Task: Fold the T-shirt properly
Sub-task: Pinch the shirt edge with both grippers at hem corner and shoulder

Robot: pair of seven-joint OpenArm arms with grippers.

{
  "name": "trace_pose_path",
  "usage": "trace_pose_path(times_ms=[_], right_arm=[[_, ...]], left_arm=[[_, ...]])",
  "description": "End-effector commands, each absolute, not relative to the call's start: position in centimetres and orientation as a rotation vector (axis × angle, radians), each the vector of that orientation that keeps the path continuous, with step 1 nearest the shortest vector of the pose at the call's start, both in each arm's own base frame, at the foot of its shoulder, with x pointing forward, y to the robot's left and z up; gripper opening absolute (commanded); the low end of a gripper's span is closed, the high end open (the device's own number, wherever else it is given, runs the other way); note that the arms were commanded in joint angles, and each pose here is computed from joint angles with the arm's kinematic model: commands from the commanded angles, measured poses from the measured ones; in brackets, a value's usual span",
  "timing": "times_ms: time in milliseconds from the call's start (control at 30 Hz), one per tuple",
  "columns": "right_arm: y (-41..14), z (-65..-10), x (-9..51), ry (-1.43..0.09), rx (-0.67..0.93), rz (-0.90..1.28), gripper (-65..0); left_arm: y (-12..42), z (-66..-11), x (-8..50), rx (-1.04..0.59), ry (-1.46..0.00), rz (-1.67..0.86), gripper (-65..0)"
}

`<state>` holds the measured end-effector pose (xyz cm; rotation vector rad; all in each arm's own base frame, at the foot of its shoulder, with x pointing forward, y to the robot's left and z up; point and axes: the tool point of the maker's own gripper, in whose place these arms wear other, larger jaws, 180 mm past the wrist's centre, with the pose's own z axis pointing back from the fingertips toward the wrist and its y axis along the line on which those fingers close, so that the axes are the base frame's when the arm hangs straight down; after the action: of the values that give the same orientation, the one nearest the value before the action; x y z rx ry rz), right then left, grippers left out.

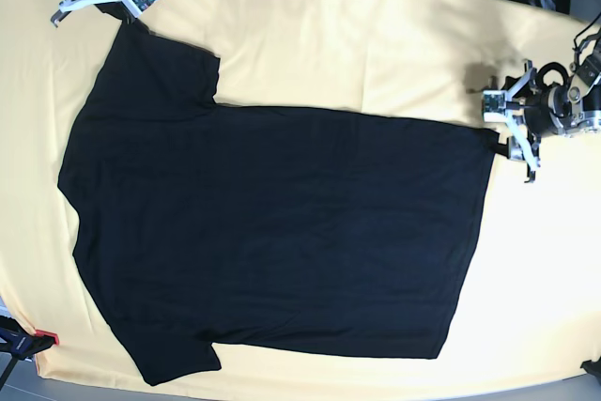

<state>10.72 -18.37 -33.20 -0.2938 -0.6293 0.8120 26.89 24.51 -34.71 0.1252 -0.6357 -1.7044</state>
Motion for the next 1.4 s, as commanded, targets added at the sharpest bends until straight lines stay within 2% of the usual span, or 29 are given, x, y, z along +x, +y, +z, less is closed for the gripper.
trace_pose_path(times_ms=[0, 367, 733, 867, 900, 933, 1033, 1133, 1167, 1267, 1300, 1367], right_arm=[[-18.2, -32.5, 11.0, -0.654, -0.297, 0.821, -65.0], [-18.2, -32.5, 11.0, -0.655, -0.298, 0.821, -65.0], [-18.2, -32.5, 11.0, -0.655, -0.297, 0.821, -65.0], [-18.2, -32.5, 11.0, -0.655, -0.297, 0.822, -65.0], [-18.2, -32.5, 11.0, -0.656, -0.297, 0.822, -65.0], [-18.1, -32.5, 11.0, -0.661, -0.295, 0.822, -65.0], [-17.9, -32.3, 11.2, -0.676, -0.29, 0.826, -65.0], [-17.8, -32.4, 11.4, -0.676, -0.289, 0.844, -65.0], [-17.7, -32.4, 11.6, -0.679, -0.286, 0.851, -62.6], [-17.2, -32.5, 12.3, -0.696, -0.269, 0.891, -44.6], [-17.4, -33.4, 12.3, -0.679, -0.262, 0.907, -40.6], [-17.6, -35.0, 12.3, -0.653, -0.23, 0.923, -37.1]], left_arm=[[24.8, -33.7, 27.9, 0.161, -0.657, -1.713, -30.3], [22.2, -32.1, 31.4, 0.198, -0.79, -1.695, -30.3], [23.5, -34.4, 29.0, 0.084, -0.625, -1.713, -30.3], [25.3, -35.1, 29.8, 0.122, -0.622, -1.655, -31.1], [25.6, -35.2, 30.0, 0.131, -0.621, -1.645, -34.1], [25.7, -35.3, 30.0, 0.132, -0.618, -1.641, -40.2], [25.4, -35.1, 30.0, 0.13, -0.625, -1.648, -65.0], [24.7, -34.8, 30.0, 0.123, -0.643, -1.663, -65.0], [24.2, -34.6, 29.9, 0.115, -0.655, -1.664, -65.0], [22.9, -33.9, 29.9, 0.083, -0.691, -1.647, -65.0], [22.5, -33.7, 29.8, 0.073, -0.701, -1.641, -65.0], [22.0, -33.5, 29.8, 0.056, -0.717, -1.635, -65.0]])
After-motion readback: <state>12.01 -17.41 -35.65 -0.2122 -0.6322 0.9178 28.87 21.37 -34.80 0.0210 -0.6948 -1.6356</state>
